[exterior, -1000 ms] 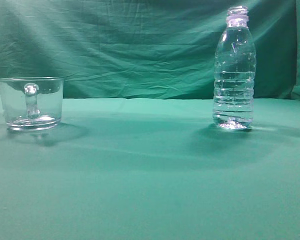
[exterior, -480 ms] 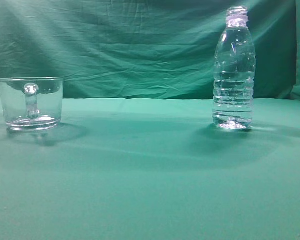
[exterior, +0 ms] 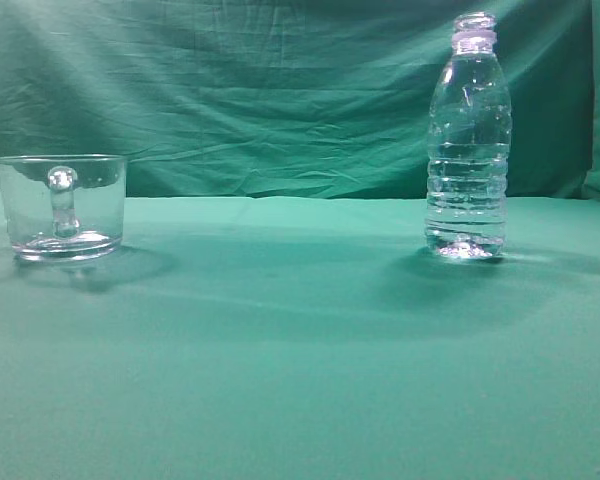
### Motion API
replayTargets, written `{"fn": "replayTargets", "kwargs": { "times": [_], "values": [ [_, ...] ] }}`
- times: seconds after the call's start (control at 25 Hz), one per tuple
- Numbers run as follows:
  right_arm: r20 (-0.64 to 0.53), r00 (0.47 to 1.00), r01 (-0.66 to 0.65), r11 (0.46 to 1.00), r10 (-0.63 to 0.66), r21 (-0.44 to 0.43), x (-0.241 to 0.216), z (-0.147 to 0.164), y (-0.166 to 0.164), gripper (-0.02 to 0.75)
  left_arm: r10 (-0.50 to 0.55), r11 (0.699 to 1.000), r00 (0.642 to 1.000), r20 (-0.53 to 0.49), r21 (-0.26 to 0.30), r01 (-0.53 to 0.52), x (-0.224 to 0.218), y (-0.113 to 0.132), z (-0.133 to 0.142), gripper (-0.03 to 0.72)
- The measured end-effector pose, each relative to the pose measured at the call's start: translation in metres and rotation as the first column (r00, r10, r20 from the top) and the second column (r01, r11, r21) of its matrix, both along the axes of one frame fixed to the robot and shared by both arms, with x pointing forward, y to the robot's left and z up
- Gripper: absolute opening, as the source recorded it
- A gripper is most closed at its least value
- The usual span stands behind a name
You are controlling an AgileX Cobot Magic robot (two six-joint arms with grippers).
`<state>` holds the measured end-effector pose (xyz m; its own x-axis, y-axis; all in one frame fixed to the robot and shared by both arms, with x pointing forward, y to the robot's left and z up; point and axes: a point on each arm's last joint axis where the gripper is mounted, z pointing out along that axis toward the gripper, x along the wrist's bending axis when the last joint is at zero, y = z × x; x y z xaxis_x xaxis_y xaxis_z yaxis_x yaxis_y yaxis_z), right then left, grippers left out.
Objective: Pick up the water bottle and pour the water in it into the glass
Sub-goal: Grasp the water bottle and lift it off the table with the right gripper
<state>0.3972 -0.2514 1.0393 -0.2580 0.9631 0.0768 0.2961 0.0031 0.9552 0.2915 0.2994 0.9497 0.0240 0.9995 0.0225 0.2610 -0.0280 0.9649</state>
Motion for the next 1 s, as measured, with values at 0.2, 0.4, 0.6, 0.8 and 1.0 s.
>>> {"fn": "replayTargets", "kwargs": {
  "times": [0.2, 0.4, 0.6, 0.8, 1.0],
  "values": [
    [-0.015, 0.998, -0.066, 0.997, 0.065, -0.026, 0.027, -0.022, 0.024, 0.046, 0.0, 1.0, 1.0, 0.0, 0.0, 0.0, 0.0, 0.0, 0.0, 0.0],
    [-0.035, 0.996, -0.084, 0.995, 0.082, -0.062, 0.051, -0.05, 0.037, 0.401, 0.0, 1.0, 1.0, 0.0, 0.0, 0.0, 0.0, 0.0, 0.0, 0.0],
    [-0.073, 0.995, -0.066, 0.998, 0.064, -0.023, 0.065, -0.072, 0.043, 0.645, 0.0, 1.0, 1.0, 0.0, 0.0, 0.0, 0.0, 0.0, 0.0, 0.0],
    [-0.074, 0.992, -0.101, 0.995, 0.099, -0.024, 0.077, -0.097, 0.052, 0.645, 0.0, 1.0, 1.0, 0.0, 0.0, 0.0, 0.0, 0.0, 0.0, 0.0],
    [-0.073, 0.986, -0.148, 0.989, 0.147, -0.012, 0.101, -0.119, 0.067, 0.645, 0.0, 1.0, 1.0, 0.0, 0.0, 0.0, 0.0, 0.0, 0.0, 0.0]
  ]
}}
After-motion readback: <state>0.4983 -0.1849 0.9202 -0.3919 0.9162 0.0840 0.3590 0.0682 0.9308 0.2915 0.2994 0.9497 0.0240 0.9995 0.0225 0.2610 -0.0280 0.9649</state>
